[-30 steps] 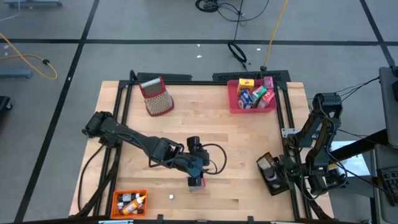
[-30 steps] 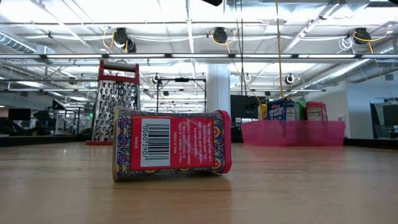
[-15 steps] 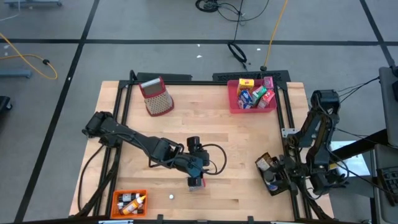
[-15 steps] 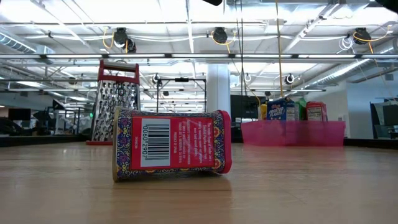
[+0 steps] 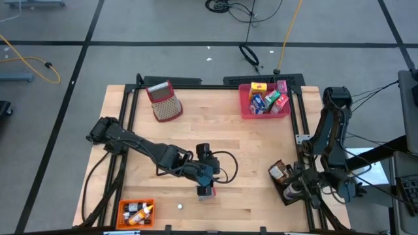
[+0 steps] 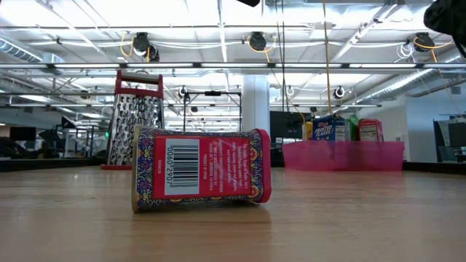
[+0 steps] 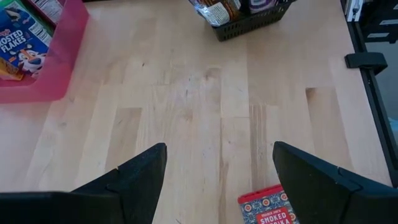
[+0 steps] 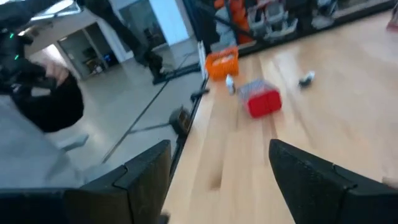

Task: Pick & Place Kitchen Items
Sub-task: Put the small black food coloring bottle into the orange bin

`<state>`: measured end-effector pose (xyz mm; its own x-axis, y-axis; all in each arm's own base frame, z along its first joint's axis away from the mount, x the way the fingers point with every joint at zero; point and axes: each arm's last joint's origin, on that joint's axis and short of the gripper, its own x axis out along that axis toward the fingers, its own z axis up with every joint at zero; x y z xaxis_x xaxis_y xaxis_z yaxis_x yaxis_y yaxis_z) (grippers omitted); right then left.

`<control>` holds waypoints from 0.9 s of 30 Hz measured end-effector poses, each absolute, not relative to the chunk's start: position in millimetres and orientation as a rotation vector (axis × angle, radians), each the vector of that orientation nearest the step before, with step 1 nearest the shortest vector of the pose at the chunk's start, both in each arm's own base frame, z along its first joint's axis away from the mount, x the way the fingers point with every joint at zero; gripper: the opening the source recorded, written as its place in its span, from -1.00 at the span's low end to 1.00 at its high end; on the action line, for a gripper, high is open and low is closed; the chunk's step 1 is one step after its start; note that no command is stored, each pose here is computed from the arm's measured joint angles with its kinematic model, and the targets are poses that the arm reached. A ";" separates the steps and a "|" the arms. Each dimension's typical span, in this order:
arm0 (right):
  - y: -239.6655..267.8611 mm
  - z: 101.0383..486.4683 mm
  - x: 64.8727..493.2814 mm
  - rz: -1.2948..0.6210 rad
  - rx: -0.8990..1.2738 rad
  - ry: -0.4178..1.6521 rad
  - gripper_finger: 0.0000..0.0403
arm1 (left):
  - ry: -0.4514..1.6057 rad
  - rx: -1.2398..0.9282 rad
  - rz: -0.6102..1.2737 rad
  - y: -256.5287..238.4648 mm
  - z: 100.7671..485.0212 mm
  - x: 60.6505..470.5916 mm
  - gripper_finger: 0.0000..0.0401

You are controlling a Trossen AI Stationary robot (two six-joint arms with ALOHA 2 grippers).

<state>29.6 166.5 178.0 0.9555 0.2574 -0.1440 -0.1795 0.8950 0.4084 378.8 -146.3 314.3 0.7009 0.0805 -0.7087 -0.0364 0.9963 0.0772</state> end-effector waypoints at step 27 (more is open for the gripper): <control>137.9 203.5 138.7 0.313 0.338 0.134 0.30 | 1.175 0.290 0.047 -160.4 261.8 335.7 0.48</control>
<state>138.7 137.9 203.5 0.9431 0.3234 -0.0766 -0.2791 0.8958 0.3460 335.7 -160.4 261.8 0.3891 0.1865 -0.9021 0.1144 0.9619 0.2482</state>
